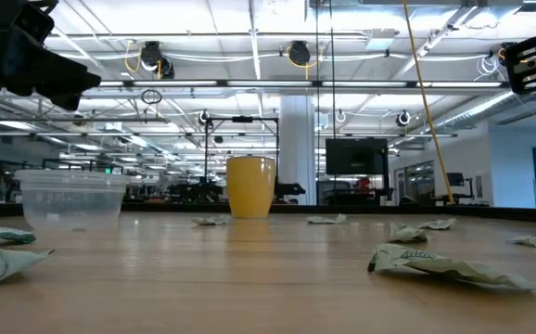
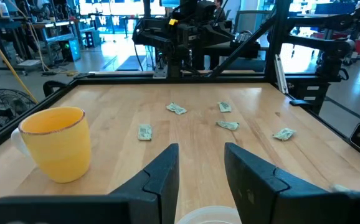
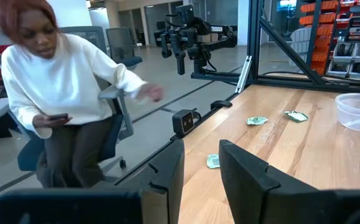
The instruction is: Pick and place Stevia / Truvia into bins
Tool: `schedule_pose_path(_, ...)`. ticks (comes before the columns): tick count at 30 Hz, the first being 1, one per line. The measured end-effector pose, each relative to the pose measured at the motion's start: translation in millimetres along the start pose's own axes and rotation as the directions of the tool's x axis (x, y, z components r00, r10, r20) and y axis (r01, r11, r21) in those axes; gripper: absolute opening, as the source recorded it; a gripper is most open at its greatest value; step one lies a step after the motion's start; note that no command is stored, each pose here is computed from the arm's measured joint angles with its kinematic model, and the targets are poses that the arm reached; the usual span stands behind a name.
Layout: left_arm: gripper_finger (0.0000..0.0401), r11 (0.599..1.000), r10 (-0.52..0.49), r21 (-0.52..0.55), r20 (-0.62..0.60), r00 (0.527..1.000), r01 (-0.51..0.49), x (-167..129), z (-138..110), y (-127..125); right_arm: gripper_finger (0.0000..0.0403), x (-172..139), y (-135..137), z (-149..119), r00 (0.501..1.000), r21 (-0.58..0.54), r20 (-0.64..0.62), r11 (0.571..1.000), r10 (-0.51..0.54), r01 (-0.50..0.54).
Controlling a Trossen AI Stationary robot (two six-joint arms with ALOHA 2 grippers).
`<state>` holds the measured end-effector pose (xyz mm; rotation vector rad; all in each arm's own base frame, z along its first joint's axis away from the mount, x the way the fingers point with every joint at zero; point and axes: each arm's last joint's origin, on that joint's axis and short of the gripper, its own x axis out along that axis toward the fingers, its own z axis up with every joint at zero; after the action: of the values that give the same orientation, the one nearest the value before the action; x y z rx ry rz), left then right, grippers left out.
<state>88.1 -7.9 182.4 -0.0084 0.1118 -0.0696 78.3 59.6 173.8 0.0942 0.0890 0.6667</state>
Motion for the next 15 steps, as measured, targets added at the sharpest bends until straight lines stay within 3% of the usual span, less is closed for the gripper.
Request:
schedule_pose_path(9,0.0131,1.000,0.000,0.000,0.000,1.000,0.000,0.0,0.0,0.0,0.0095,0.0,0.0,0.0,1.000,0.000,0.000,1.000,0.000,0.000)
schedule_pose_path(15,0.0131,0.997,0.001,0.071,0.016,1.000,-0.002,0.0,1.6,0.0,0.0095,0.0,0.0,0.0,1.000,0.000,0.000,1.000,0.000,0.000)
